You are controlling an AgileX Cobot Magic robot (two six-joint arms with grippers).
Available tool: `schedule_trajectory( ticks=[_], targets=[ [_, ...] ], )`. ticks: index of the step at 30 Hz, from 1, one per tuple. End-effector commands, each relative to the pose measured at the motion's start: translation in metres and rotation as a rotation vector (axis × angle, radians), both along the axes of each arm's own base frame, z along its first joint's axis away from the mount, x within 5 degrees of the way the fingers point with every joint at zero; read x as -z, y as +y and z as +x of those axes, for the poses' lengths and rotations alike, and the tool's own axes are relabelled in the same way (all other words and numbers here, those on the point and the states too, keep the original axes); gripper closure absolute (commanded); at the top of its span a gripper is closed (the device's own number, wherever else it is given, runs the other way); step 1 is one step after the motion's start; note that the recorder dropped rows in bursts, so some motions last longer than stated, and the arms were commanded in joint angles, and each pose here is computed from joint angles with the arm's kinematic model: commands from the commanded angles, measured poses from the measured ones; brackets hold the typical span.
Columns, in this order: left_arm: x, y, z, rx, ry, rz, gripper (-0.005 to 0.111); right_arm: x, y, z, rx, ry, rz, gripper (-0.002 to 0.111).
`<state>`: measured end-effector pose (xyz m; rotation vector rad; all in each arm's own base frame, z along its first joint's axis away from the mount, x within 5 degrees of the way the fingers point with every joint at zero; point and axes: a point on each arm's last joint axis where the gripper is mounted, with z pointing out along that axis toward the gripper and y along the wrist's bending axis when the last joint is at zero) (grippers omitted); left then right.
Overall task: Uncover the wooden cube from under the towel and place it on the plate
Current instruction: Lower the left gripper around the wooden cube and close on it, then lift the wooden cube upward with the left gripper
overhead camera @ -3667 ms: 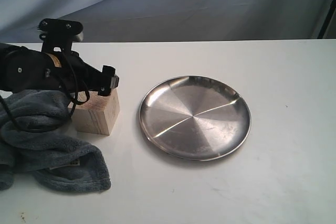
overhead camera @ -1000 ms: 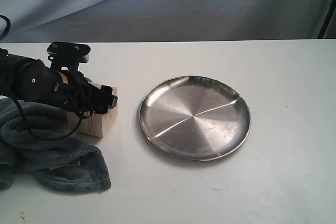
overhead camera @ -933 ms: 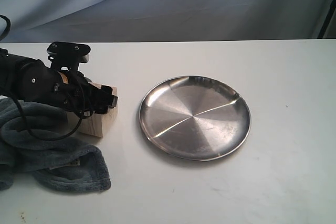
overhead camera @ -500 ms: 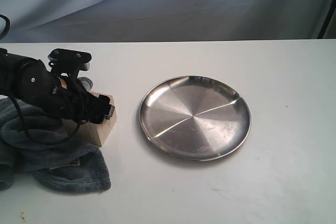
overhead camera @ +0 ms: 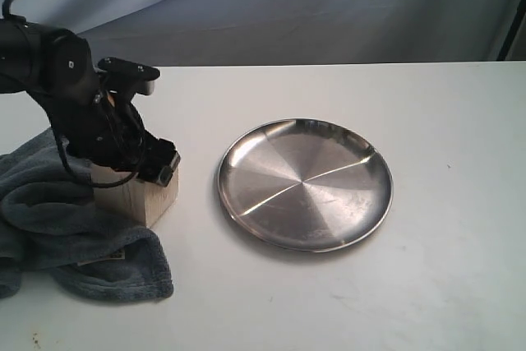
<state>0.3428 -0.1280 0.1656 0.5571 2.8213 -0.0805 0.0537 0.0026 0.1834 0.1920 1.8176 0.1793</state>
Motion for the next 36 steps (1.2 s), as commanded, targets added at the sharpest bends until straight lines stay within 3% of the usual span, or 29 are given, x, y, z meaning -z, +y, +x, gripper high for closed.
schedule_trajectory(
  ticks=[1, 20, 27, 36],
  targets=[
    [0.006, -0.003, 0.002, 0.019, 0.012, 0.009, 0.056, 0.001, -0.001, 0.000, 0.004, -0.002, -0.014, 0.108],
    [0.044, -0.003, 0.002, 0.077, 0.139, 0.071, 0.056, 0.001, -0.001, 0.000, 0.004, -0.002, -0.014, 0.108],
    [0.045, -0.003, 0.003, 0.112, 0.127, 0.075, 0.037, 0.001, -0.001, 0.000, 0.004, -0.002, -0.014, 0.108],
    [0.049, -0.005, 0.006, 0.115, 0.098, 0.061, 0.029, 0.001, -0.001, 0.000, 0.004, -0.002, -0.014, 0.108]
  ],
)
